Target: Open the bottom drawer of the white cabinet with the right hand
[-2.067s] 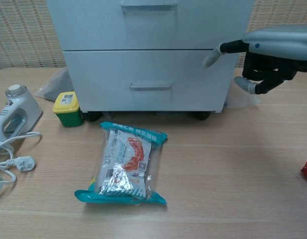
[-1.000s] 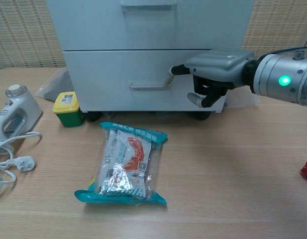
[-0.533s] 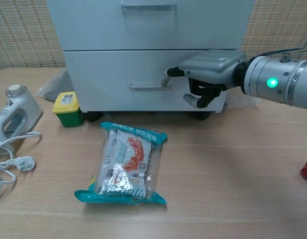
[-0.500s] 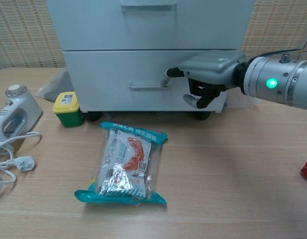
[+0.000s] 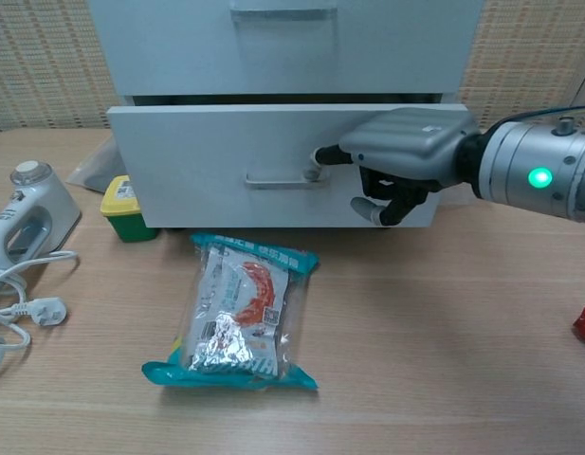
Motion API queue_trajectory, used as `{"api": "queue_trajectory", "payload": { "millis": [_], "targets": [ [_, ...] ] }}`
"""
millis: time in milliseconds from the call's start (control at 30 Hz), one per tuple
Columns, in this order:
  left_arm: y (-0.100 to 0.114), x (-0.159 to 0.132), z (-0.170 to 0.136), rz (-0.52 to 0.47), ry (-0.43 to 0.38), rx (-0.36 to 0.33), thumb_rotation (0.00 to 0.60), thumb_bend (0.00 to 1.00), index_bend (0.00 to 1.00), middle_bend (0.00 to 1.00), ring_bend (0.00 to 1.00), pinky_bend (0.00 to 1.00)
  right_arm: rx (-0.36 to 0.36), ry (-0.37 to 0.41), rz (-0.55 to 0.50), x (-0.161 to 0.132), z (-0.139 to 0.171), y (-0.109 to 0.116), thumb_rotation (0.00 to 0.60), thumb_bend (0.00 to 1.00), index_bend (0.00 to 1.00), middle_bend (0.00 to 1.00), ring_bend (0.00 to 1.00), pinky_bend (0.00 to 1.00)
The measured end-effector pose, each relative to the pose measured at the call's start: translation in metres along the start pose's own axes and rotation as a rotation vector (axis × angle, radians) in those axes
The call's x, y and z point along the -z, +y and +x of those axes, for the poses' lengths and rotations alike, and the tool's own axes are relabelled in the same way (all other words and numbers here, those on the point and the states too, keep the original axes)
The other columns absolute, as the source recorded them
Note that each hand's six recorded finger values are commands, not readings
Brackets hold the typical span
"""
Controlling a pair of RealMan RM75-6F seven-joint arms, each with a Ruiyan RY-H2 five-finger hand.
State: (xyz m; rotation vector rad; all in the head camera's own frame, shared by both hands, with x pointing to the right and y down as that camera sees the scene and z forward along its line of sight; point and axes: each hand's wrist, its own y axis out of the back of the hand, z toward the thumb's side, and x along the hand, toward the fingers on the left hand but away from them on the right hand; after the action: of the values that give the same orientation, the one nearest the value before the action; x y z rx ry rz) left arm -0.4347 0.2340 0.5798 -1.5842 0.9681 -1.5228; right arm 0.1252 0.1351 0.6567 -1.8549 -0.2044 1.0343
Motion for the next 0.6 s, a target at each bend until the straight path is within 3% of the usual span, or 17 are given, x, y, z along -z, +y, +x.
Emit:
{"api": "queue_trajectory", "payload": {
  "millis": [600],
  "targets": [
    [0.001,0.003,0.000,0.004,-0.002,-0.003,0.600,0.25,0.00,0.00,0.00,0.09,-0.013,0.064,0.044,-0.024,0.024,-0.003,0.600,0.51,0.17,0.95,1.00,0.99]
  ]
}}
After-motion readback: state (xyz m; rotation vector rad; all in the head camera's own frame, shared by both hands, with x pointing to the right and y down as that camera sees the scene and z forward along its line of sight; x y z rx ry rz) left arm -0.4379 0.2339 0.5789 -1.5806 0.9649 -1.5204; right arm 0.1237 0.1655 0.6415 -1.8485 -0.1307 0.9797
